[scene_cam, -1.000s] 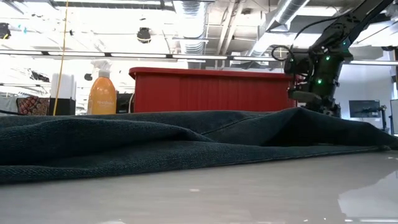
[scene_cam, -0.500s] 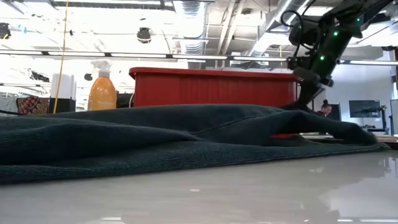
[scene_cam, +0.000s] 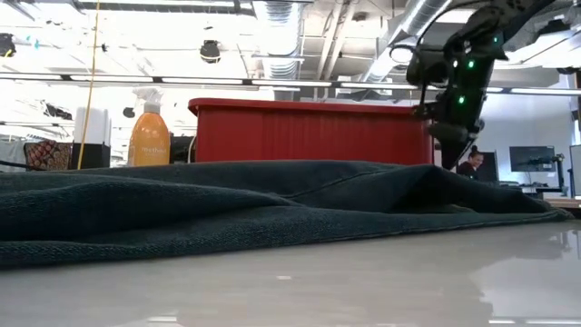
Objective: Fold Laundry from Bin
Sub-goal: Fold the dark blue pants
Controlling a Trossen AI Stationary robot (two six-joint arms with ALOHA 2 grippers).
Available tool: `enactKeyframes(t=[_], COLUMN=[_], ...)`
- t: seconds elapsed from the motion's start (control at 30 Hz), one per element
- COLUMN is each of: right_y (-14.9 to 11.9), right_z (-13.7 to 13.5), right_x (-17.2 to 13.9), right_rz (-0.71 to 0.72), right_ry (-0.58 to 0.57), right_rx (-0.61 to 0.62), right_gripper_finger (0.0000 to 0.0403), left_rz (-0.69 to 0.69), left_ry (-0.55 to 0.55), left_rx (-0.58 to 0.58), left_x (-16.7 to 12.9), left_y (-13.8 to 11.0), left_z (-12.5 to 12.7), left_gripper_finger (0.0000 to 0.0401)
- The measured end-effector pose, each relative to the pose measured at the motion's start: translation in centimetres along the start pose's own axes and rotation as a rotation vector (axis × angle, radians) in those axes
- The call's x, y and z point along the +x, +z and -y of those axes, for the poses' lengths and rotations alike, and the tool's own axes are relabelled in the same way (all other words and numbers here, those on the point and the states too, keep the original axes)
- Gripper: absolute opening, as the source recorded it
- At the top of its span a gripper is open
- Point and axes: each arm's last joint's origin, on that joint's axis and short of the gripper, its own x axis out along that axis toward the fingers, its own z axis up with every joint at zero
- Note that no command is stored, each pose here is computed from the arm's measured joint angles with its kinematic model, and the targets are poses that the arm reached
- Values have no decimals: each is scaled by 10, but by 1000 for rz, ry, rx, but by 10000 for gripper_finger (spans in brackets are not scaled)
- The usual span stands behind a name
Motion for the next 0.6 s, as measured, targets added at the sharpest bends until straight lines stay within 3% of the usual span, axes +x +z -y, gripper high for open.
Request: enactKeyframes(t=[0.17, 0.27, 0.4, 0.6], right_y=[1, -8, -25, -45], right_z=[9, 8, -10, -43], right_x=[-31, -40, -42, -36], right_rz=[-51, -142, -273, -309], right_ry=[29, 162, 402, 460], right_rx=[76, 107, -118, -394], right_gripper_finger=[161, 188, 211, 212], left_rz=[7, 15, 29, 36], left_ry=[3, 6, 12, 15], left_rx=[10, 10, 14, 40], left_x=[0, 0, 0, 0], left_y=[0, 0, 0, 0], left_z=[0, 0, 0, 0], left_gripper_finger=[70, 70, 70, 70])
